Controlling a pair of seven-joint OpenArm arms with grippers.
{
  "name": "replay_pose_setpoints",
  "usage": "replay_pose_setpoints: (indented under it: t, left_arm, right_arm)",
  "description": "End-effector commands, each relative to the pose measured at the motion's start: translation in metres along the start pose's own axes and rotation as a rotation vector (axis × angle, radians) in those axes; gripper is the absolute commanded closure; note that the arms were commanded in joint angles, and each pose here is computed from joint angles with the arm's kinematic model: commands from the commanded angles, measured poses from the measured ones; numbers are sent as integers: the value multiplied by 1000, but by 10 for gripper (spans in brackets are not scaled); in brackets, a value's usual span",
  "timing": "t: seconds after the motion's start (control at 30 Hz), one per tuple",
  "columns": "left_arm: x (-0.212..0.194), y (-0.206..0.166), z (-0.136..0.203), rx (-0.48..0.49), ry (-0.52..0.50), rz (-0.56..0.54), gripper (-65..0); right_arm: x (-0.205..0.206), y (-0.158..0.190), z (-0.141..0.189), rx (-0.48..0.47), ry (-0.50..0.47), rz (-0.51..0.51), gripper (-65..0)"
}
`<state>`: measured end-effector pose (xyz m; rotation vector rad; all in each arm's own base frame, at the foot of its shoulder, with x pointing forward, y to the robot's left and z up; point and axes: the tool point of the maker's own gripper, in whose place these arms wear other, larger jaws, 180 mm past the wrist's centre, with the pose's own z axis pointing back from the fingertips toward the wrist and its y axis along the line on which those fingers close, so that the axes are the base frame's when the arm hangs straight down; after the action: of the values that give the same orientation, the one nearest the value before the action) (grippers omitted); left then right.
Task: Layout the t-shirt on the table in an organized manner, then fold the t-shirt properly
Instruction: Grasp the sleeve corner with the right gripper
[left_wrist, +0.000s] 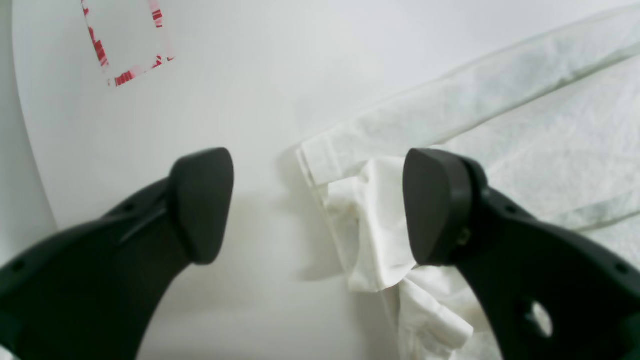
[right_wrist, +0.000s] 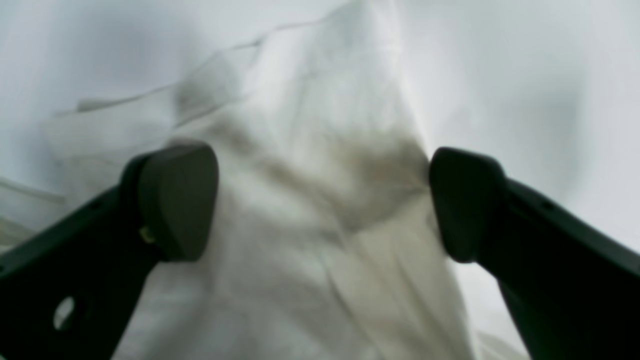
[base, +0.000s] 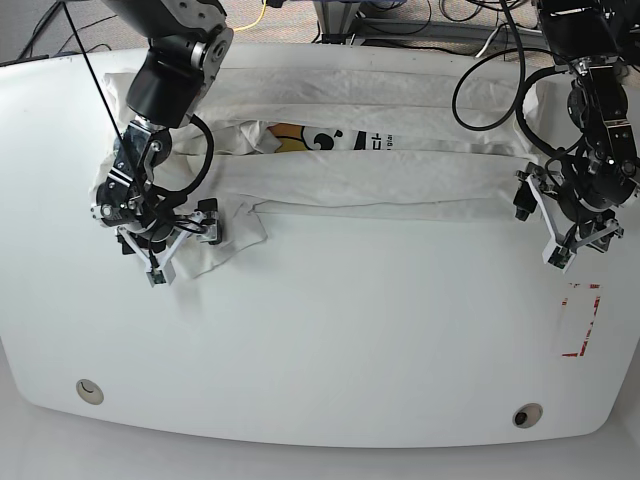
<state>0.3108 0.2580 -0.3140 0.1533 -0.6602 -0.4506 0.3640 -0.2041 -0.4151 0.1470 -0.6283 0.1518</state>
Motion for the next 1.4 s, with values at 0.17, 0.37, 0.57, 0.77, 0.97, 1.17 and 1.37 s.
replay_pose_setpoints:
  t: [0.17,0.37,0.57,0.77,0.97,1.17,1.37]
  left_arm:
    - [11,8,6,23,-39,-7,-500]
    - [12,8,6,21,-40,-7,-500]
    - [12,8,6,21,-40,-7,-500]
    - [11,9,5,23,-37,-7,-500]
    - [11,7,5,20,-38,-6,-500]
    - [11,7,5,19,-37,-6,-500]
    - [11,7,4,17,-37,-6,-500]
  right_arm:
    - [15,2,3,5,-49,3,-599]
    - [18,17,-1,30,-39,56,-415]
    - [22,20,-2,35,-43,71,-87]
    - [27,21,1,30,-55,77,-17]
    - [39,20,17,-1,-72,113,-8]
    - [42,33,48,15,-67,151,-8]
    - [26,47,84,30,-52,185,-11]
